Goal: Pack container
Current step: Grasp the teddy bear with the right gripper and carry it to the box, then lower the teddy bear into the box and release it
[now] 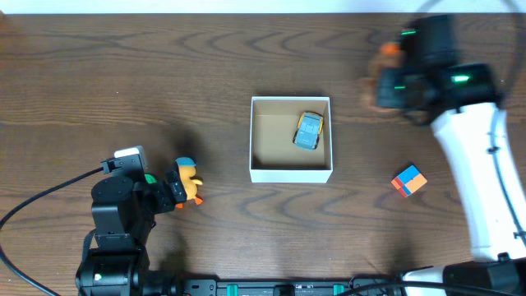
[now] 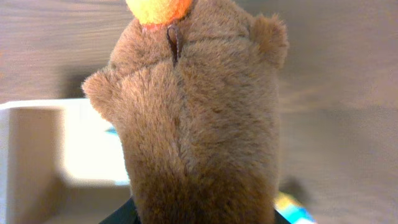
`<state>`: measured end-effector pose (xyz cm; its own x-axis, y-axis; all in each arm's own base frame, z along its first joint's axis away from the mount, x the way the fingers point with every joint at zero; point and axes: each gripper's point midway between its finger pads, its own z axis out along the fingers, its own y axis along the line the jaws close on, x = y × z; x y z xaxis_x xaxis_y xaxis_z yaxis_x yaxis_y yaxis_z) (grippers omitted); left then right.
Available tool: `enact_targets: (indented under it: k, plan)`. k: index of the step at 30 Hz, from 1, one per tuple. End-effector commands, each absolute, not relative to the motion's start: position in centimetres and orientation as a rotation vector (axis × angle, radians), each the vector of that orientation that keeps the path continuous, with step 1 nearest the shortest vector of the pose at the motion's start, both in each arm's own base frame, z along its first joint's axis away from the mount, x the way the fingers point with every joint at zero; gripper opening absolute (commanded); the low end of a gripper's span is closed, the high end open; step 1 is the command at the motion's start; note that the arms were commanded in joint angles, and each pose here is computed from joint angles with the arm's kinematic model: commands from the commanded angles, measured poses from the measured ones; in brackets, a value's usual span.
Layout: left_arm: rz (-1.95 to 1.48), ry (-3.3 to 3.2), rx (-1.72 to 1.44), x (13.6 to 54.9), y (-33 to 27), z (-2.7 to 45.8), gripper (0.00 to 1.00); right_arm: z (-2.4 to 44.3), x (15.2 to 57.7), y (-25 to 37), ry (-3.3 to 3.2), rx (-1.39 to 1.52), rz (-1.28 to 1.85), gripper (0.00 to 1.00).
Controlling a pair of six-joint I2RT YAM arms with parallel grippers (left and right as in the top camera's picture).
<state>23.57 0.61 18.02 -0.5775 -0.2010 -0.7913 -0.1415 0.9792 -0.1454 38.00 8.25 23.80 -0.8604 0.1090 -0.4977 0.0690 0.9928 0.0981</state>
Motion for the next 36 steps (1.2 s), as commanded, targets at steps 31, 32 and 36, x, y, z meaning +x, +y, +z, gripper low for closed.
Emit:
enact_targets:
  k: [31,32,36]
  plan:
    - [-0.069,2.171,-0.252,23.7,0.9,19.1,0.98,7.1,36.1,27.5,2.865,0.412,0.207,0.09]
    - [-0.068,2.173,-0.251,23.7,0.9,19.0,0.98,7.1,36.3,27.5,2.858,0.410,0.210,0.15]
    - [-0.067,2.183,-0.252,23.5,0.9,18.8,0.98,7.5,37.2,28.2,2.824,0.351,0.245,0.49]
